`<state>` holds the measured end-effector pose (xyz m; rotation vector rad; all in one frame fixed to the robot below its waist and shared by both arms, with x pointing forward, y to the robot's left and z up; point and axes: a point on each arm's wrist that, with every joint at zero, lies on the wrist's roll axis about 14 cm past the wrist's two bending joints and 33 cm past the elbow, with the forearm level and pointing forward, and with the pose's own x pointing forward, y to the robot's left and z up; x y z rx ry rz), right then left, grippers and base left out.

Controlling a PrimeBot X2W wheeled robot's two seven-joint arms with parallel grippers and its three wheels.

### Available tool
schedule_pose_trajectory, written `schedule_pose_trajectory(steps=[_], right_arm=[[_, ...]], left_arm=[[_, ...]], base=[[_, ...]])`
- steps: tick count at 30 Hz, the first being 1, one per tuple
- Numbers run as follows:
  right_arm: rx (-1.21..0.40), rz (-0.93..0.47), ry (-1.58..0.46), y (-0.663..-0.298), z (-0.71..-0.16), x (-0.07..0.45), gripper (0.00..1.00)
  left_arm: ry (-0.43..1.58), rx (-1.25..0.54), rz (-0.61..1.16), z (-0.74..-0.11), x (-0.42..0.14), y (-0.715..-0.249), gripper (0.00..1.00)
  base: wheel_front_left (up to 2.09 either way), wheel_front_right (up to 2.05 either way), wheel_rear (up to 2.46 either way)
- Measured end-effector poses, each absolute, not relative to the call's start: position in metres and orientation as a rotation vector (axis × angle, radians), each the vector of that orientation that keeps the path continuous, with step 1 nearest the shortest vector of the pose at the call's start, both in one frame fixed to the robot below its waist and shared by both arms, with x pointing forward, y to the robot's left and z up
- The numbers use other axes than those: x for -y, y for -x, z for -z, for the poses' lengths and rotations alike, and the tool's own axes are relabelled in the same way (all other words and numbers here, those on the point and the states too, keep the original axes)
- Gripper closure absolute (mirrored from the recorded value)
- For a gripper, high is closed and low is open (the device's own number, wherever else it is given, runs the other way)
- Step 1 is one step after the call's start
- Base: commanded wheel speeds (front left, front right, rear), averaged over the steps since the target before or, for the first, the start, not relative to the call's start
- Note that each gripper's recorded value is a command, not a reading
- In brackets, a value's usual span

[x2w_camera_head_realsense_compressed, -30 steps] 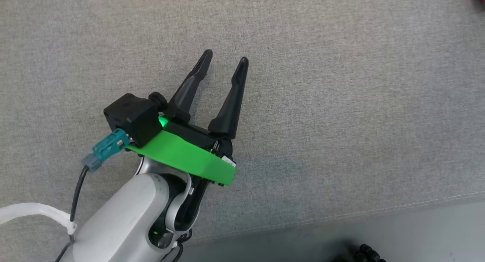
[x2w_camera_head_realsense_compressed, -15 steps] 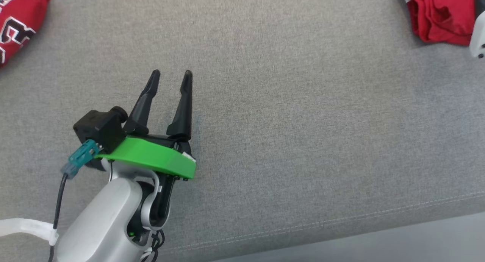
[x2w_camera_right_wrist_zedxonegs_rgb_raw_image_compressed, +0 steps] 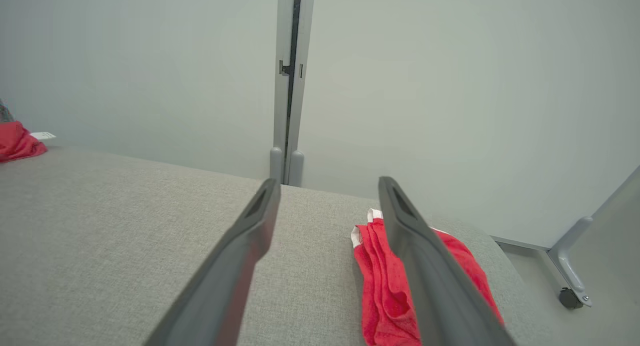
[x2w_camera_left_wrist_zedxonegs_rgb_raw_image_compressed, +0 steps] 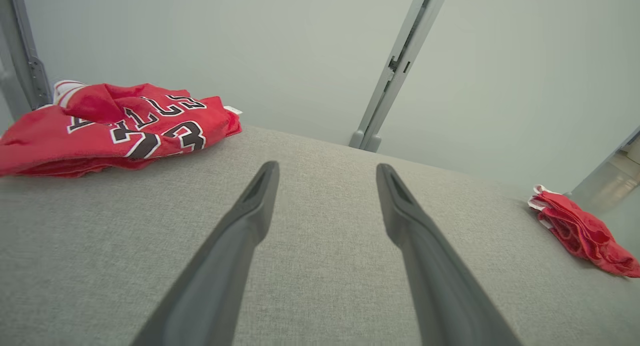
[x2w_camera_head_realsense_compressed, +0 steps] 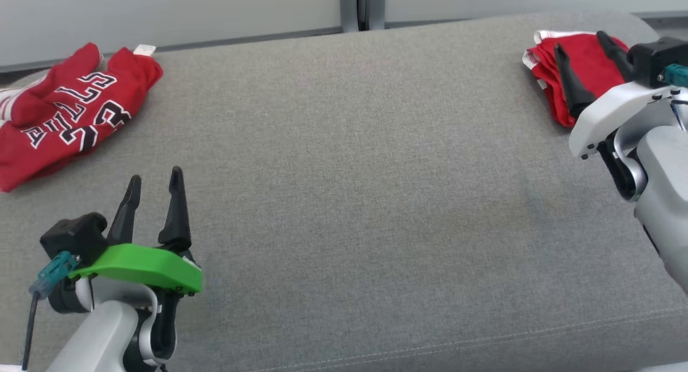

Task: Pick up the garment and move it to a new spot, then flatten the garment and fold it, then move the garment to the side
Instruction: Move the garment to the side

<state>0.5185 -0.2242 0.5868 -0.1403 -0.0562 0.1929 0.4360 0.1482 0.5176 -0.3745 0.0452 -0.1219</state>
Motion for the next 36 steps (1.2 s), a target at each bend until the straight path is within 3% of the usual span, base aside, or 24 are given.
schedule_pose_trajectory(steps=[12, 36], right_arm=[[0.082, -0.256, -0.025, -0.482, -0.568, 0.178, 0.00], [0.023, -0.178, -0.230, -0.396, -0.532, 0.141, 0.00]], left_arm=[[0.281, -0.055, 0.095, -0.510, -0.179, -0.396, 0.00], [0.321, -0.066, 0.028, -0.497, -0.183, -0.364, 0.00]], base=[[0.00, 0.00, 0.00], [0.00, 0.00, 0.00]])
